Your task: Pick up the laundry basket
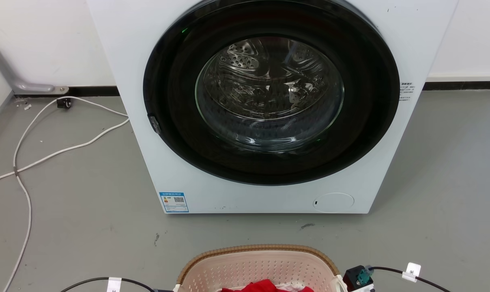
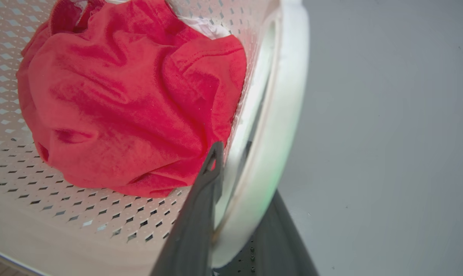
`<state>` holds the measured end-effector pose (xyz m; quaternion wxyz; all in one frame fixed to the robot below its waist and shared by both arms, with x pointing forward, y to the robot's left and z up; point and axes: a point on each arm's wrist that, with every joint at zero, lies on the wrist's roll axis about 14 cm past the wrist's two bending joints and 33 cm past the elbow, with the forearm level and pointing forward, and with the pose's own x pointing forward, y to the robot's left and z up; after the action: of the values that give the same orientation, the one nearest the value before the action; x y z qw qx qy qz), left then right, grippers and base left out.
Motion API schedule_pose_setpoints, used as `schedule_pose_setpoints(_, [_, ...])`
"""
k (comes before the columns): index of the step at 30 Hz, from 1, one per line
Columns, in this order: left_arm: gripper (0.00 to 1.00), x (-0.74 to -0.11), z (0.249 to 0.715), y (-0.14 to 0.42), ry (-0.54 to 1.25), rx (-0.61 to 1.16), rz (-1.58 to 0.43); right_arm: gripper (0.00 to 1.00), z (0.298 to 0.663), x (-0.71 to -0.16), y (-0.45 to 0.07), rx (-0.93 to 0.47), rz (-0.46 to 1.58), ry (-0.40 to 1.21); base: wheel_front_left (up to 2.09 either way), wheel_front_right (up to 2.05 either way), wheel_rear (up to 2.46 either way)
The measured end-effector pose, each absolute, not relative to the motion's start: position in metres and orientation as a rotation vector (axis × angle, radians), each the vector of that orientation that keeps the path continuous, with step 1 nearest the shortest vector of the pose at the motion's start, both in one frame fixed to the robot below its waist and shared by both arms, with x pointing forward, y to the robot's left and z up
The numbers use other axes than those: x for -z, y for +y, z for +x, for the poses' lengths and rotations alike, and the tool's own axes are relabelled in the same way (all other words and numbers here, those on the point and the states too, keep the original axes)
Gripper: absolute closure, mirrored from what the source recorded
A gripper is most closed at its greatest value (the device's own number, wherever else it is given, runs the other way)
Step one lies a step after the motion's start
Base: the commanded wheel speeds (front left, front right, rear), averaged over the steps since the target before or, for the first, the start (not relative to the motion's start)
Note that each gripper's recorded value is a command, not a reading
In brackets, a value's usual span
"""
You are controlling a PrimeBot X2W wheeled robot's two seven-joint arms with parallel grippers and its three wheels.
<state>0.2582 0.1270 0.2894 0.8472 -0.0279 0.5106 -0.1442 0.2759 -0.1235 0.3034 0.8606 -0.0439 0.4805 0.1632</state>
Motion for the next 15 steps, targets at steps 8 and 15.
schedule_pose_setpoints(8, [1.0,-0.2894,0.2572,0.128,1.076,0.301,-0.061,1.0,0.2756,-0.3037,-0.1225,-0.347,-0.093,1.006,0.0,0.0,0.0])
schedule_pose_setpoints(15, [1.0,-0.289,0.2563,0.127,1.076,0.305,-0.061,1.0,0.2749,-0.3031,-0.1236,-0.348,-0.096,1.011,0.0,0.0,0.0])
